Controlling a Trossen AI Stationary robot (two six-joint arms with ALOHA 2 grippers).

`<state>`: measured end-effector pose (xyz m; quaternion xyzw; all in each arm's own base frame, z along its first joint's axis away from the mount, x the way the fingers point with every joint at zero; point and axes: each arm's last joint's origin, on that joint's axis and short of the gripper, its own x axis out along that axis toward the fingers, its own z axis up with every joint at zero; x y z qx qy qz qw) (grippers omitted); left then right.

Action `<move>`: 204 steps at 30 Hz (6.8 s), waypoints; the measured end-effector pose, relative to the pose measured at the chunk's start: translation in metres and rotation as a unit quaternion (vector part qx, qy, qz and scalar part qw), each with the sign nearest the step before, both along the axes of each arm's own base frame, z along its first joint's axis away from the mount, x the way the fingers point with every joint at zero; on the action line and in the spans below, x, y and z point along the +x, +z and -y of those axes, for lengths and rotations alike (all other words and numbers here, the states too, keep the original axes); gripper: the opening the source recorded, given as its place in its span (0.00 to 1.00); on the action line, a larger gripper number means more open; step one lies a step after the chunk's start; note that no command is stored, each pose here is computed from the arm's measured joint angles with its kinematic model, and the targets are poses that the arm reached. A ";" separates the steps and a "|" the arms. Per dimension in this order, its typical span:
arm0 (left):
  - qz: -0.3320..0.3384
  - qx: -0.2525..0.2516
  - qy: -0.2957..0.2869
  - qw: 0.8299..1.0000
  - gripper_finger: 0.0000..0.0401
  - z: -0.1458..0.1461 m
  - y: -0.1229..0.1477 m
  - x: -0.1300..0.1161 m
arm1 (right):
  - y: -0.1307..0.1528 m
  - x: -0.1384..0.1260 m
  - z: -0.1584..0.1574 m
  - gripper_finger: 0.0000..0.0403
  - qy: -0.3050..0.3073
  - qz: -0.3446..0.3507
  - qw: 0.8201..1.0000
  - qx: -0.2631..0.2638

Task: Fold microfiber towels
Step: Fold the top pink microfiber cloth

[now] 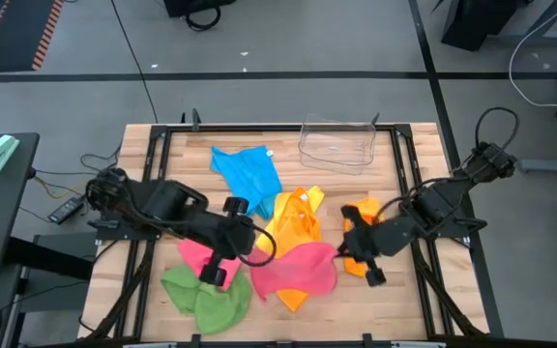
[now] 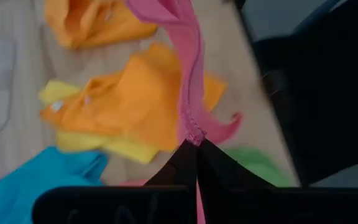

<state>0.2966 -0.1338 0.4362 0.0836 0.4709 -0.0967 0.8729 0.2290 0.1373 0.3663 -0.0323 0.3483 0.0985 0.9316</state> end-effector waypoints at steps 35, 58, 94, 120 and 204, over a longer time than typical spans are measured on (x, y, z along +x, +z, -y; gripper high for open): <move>-0.137 0.098 0.067 0.983 0.04 -0.004 -0.131 0.025 | -0.087 0.018 0.052 0.04 -0.122 -0.073 0.984 -0.109; -0.076 0.062 0.076 0.992 0.08 0.022 -0.139 0.027 | -0.117 0.018 0.008 0.04 -0.075 -0.093 0.988 -0.095; -0.085 0.042 0.057 0.994 0.06 0.062 -0.250 0.023 | -0.160 0.028 -0.023 0.04 -0.031 -0.171 0.983 -0.063; -0.096 0.077 -0.013 0.992 0.24 0.079 -0.284 0.028 | -0.165 0.030 -0.036 0.04 -0.017 -0.158 0.986 -0.045; -0.174 0.184 0.001 0.967 0.02 0.086 -0.251 0.030 | -0.190 -0.009 -0.065 0.37 -0.045 -0.080 0.990 -0.111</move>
